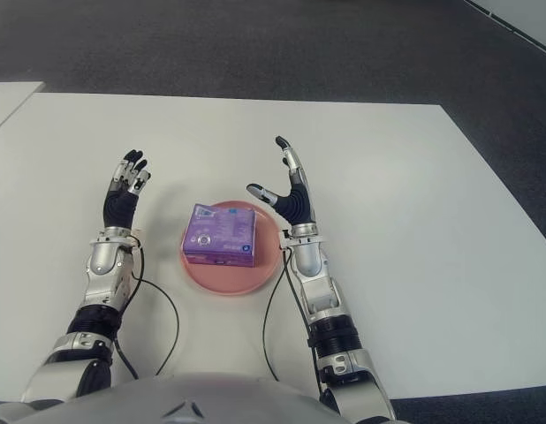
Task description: Put the tissue paper into the plate.
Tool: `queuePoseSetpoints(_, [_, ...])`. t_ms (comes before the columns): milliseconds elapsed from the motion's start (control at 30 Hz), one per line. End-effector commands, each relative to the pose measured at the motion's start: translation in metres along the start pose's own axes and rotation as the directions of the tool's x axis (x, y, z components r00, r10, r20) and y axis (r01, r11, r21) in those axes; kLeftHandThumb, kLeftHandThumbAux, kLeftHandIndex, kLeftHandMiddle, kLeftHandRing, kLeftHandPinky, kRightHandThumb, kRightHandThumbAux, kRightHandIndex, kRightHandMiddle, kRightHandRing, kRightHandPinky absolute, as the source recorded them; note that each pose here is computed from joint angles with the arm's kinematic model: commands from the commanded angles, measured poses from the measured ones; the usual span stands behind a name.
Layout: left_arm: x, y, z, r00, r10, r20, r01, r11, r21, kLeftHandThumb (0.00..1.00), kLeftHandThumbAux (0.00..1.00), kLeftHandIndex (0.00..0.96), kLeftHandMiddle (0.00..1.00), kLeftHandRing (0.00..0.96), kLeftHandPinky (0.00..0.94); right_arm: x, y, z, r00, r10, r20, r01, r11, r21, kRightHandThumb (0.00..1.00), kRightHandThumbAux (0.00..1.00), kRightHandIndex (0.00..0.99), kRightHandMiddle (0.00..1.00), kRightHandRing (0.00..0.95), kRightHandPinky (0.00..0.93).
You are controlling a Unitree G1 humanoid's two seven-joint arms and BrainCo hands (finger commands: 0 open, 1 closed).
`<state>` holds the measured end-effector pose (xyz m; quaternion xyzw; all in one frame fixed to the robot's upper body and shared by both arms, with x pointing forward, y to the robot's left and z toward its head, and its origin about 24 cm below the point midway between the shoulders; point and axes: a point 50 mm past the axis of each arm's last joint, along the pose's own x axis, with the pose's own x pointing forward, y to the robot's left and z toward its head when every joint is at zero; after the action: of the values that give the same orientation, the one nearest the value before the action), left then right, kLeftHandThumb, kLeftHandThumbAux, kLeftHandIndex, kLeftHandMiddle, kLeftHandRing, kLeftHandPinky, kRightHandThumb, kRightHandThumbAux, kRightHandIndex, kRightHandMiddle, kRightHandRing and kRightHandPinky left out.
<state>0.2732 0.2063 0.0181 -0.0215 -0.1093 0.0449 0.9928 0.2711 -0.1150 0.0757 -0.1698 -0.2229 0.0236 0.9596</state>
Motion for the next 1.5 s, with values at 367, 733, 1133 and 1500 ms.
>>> queuePoseSetpoints(367, [-0.002, 0.001, -0.001, 1.000, 0.008, 0.003, -0.008, 1.000, -0.012, 0.013, 0.488, 0.000, 0.000, 0.000, 0.000, -0.015, -0.028, -0.103, 0.796, -0.281, -0.536, 0.376, 0.923, 0.075, 0.095, 0.559, 0.000, 0.000, 0.000, 0.000])
queuePoseSetpoints(733, [-0.002, 0.002, -0.002, 1.000, 0.010, 0.000, -0.010, 1.000, -0.017, 0.012, 0.478, 0.000, 0.000, 0.000, 0.000, -0.024, -0.035, -0.107, 0.765, -0.374, -0.525, 0.466, 0.883, 0.051, 0.105, 0.606, 0.000, 0.000, 0.000, 0.000])
queuePoseSetpoints(1133, [-0.002, 0.004, -0.004, 1.000, 0.011, -0.010, -0.011, 1.000, -0.007, 0.012, 0.468, 0.000, 0.000, 0.000, 0.000, -0.027, -0.046, -0.108, 0.743, -0.433, -0.510, 0.524, 0.850, 0.042, 0.056, 0.623, 0.000, 0.000, 0.000, 0.000])
queuePoseSetpoints(1500, [-0.002, 0.006, -0.005, 1.000, 0.012, -0.009, -0.013, 0.999, -0.036, 0.014, 0.470, 0.000, 0.000, 0.000, 0.000, -0.029, -0.049, -0.105, 0.741, -0.459, -0.490, 0.550, 0.833, 0.052, 0.044, 0.625, 0.000, 0.000, 0.000, 0.000])
